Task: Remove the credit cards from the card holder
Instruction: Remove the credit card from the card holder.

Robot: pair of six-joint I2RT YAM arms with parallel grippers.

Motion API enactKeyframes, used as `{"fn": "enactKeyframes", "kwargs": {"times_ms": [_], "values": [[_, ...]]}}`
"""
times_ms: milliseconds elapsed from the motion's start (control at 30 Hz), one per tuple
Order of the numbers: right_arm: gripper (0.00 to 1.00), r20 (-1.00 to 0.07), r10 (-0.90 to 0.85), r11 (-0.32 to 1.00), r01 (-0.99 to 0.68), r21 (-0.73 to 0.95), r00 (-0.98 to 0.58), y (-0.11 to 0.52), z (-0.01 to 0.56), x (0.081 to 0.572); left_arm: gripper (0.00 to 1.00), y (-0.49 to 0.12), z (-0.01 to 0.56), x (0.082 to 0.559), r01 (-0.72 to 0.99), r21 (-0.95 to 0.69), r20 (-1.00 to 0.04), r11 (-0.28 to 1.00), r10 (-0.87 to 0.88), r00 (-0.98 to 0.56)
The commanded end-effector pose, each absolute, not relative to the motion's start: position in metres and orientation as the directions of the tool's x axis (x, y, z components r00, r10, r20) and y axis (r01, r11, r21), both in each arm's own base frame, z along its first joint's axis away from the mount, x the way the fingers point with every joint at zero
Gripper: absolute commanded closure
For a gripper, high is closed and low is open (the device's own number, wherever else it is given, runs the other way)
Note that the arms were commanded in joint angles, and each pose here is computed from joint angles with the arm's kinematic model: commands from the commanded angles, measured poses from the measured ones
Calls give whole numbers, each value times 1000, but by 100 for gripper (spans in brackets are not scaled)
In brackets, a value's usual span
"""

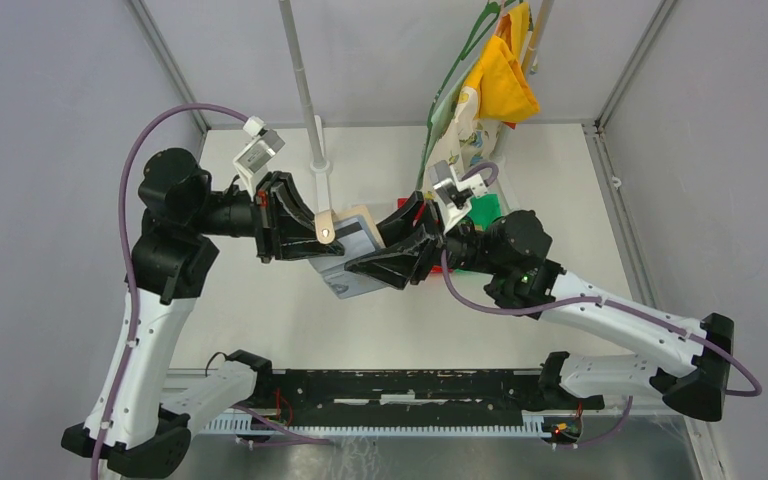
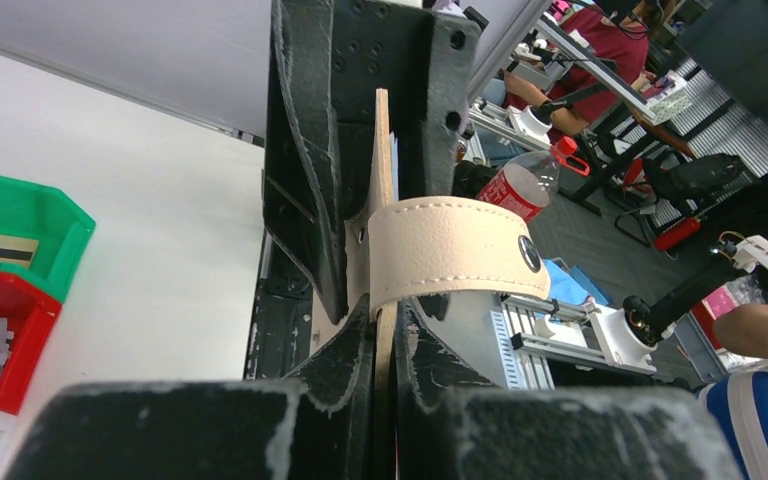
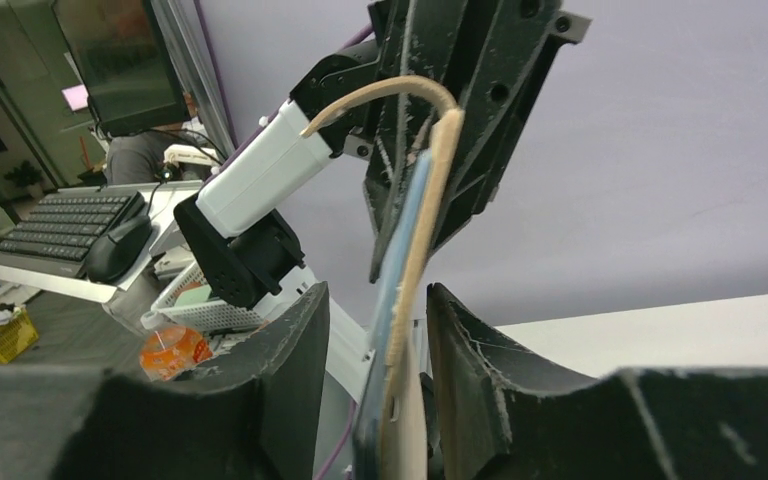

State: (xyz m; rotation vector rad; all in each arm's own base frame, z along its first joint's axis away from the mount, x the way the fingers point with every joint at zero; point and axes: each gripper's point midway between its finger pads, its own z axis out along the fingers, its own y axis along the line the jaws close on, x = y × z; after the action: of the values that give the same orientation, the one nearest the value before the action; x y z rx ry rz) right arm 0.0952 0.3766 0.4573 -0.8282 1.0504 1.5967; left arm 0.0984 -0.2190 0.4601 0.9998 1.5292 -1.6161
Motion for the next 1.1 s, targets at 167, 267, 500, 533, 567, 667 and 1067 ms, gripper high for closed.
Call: {"fn": "enactKeyframes", "kwargs": {"times_ms": [167, 267, 500, 533, 567, 667, 1067], "values": [[75, -852, 434, -182, -955, 236, -293, 364, 485, 96, 98, -214, 461, 86, 902, -425, -905, -82, 40, -423], [92, -858, 414, -179, -951, 252, -305, 368, 481, 99, 97, -214, 458, 87, 908, -414, -910, -70, 44, -412], [100, -871, 374, -193, -945, 263, -318, 373, 474, 98, 55, -214, 462, 90, 917, -396, -918, -52, 30, -395], [100, -873, 369, -198, -944, 262, -320, 374, 473, 97, 57, -214, 462, 90, 916, -398, -917, -52, 29, -397], [100, -875, 364, -201, -944, 261, -320, 374, 472, 97, 62, -215, 463, 90, 914, -403, -915, -54, 30, -402], [100, -875, 363, -207, -944, 259, -320, 374, 472, 96, 77, -215, 463, 93, 908, -416, -909, -54, 31, -415], [31, -860, 446, -29, -965, 262, -247, 345, 487, 122, 98, -217, 458, 107, 895, -445, -895, 18, 15, -445]]}}
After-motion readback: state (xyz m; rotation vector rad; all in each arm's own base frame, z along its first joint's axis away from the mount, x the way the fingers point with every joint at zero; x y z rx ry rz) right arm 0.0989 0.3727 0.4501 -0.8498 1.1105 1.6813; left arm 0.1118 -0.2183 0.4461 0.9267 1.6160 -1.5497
